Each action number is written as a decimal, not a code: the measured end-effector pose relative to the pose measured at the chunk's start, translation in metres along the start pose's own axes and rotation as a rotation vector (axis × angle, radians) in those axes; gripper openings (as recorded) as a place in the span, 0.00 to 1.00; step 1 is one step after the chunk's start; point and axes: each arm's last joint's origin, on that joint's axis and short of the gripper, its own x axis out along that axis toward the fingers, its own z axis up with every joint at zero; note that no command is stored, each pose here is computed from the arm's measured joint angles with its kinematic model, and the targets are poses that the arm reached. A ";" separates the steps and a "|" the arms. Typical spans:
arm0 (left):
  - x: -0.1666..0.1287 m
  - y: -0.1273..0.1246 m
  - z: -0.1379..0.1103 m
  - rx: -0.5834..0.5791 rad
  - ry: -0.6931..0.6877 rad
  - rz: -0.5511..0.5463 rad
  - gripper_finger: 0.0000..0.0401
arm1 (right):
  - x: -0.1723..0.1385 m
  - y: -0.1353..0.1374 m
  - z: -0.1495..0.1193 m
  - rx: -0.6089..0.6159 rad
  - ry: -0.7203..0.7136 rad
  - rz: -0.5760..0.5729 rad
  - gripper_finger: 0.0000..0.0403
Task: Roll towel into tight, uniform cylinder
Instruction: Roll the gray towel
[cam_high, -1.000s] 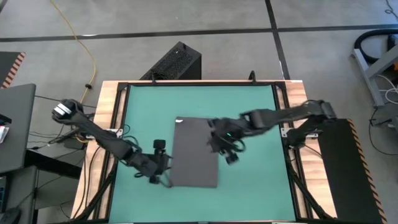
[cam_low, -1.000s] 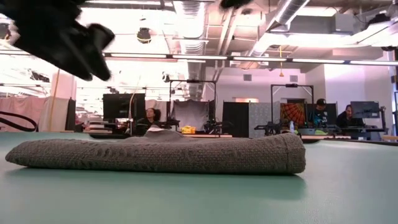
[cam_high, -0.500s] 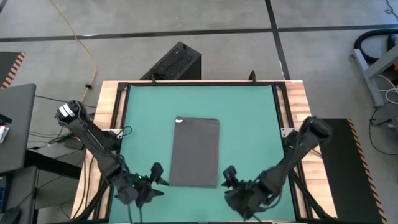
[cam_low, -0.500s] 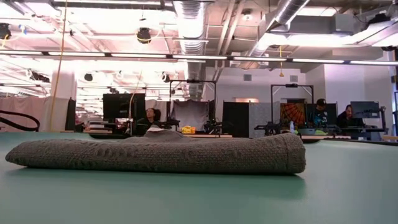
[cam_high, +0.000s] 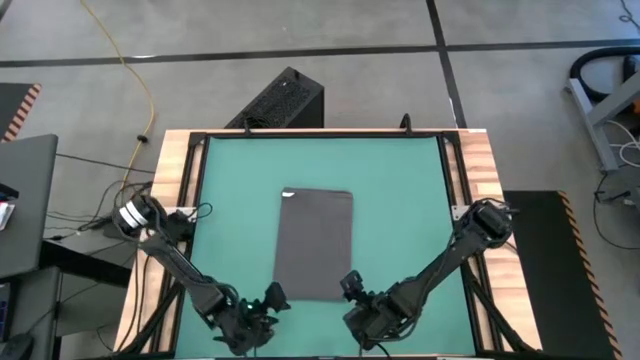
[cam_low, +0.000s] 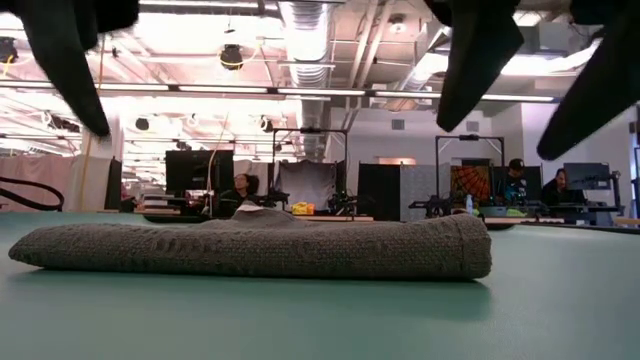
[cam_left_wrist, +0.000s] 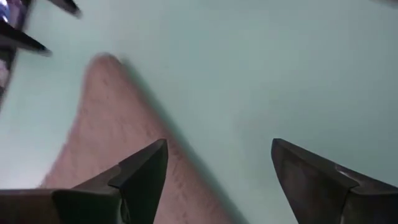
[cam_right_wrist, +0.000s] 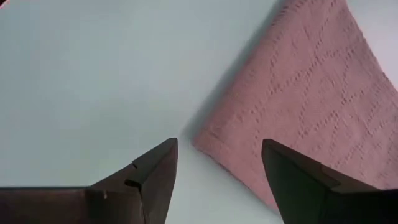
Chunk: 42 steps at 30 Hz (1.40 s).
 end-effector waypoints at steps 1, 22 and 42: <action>0.004 -0.002 -0.001 -0.003 0.015 -0.001 0.69 | 0.001 -0.002 0.000 0.000 -0.002 0.007 0.65; 0.007 -0.005 0.000 -0.201 0.031 0.199 0.69 | 0.005 0.012 -0.002 -0.031 -0.050 -0.056 0.65; 0.012 -0.012 -0.021 -0.248 0.106 0.179 0.69 | 0.049 0.009 -0.032 0.024 -0.141 -0.100 0.65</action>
